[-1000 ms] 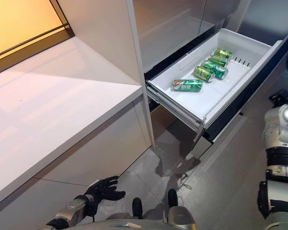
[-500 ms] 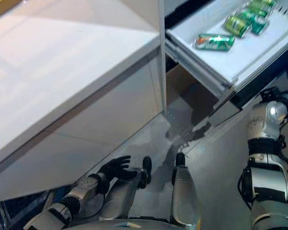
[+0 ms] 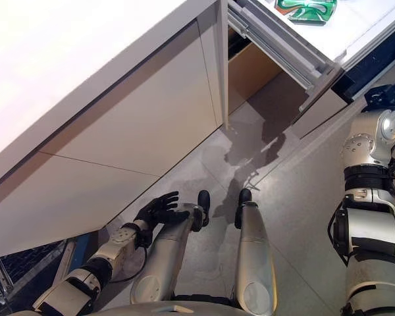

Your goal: Put drinks into fridge and close the fridge

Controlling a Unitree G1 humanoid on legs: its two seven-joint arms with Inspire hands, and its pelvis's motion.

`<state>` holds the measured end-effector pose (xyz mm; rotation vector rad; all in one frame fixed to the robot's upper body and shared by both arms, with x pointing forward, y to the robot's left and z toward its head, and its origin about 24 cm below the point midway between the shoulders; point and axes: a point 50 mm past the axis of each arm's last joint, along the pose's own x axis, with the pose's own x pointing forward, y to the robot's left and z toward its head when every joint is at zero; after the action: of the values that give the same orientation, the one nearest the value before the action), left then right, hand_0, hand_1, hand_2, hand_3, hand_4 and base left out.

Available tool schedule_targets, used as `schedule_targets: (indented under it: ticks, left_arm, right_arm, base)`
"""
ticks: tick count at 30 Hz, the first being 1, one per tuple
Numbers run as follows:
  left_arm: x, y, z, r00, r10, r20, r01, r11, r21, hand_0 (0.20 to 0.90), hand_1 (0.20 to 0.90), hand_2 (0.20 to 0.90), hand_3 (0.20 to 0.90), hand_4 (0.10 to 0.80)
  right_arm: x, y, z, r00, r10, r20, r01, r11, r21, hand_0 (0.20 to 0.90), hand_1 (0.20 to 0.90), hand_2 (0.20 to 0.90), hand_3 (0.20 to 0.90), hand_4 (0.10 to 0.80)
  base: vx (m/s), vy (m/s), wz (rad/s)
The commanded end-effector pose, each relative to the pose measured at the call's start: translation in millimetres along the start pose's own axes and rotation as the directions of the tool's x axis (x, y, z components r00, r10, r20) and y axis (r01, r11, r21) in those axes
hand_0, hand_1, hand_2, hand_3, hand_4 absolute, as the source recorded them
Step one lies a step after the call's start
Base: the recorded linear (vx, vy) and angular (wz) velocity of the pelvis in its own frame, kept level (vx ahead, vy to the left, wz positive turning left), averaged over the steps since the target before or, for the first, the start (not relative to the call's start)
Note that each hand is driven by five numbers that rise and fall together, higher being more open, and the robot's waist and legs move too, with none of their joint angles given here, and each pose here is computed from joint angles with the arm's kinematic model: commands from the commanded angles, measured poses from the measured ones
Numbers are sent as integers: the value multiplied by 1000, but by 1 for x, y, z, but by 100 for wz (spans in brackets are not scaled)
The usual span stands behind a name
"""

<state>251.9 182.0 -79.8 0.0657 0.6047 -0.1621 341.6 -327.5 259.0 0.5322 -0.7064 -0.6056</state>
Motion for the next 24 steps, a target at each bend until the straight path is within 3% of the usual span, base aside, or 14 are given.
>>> schedule_targets:
  ticks: [1,3,7,11,24]
  left_arm:
    - [-16,1,-29,999,2,-41,-2,1000,-23,900,900,900,900,800]
    - [-17,2,-31,999,-1,-37,0,1000,-22,900,900,900,900,800]
    - [-19,7,-33,999,5,-46,-6,1000,-13,900,900,900,900,800]
    - [-23,14,-37,998,11,-63,-11,1000,4,900,900,900,900,800]
    - [-38,30,-64,985,32,-170,-24,999,49,900,900,900,900,800]
  right_arm:
    - [-23,79,17,846,526,91,-516,849,-110,900,900,900,900,800]
    - [-32,106,21,756,648,92,-643,762,-76,900,900,900,900,800]
    - [-39,141,22,651,757,49,-754,653,-75,900,900,900,900,800]
    - [-33,162,19,606,795,-37,-794,600,-101,900,900,900,900,800]
    - [-3,160,25,765,643,-42,-639,749,-173,900,900,900,900,800]
  base:
    - [-6,9,-5]
    - [7,-2,-9]
    - [25,-13,-9]
    - [47,-9,5]
    - [95,-20,33]
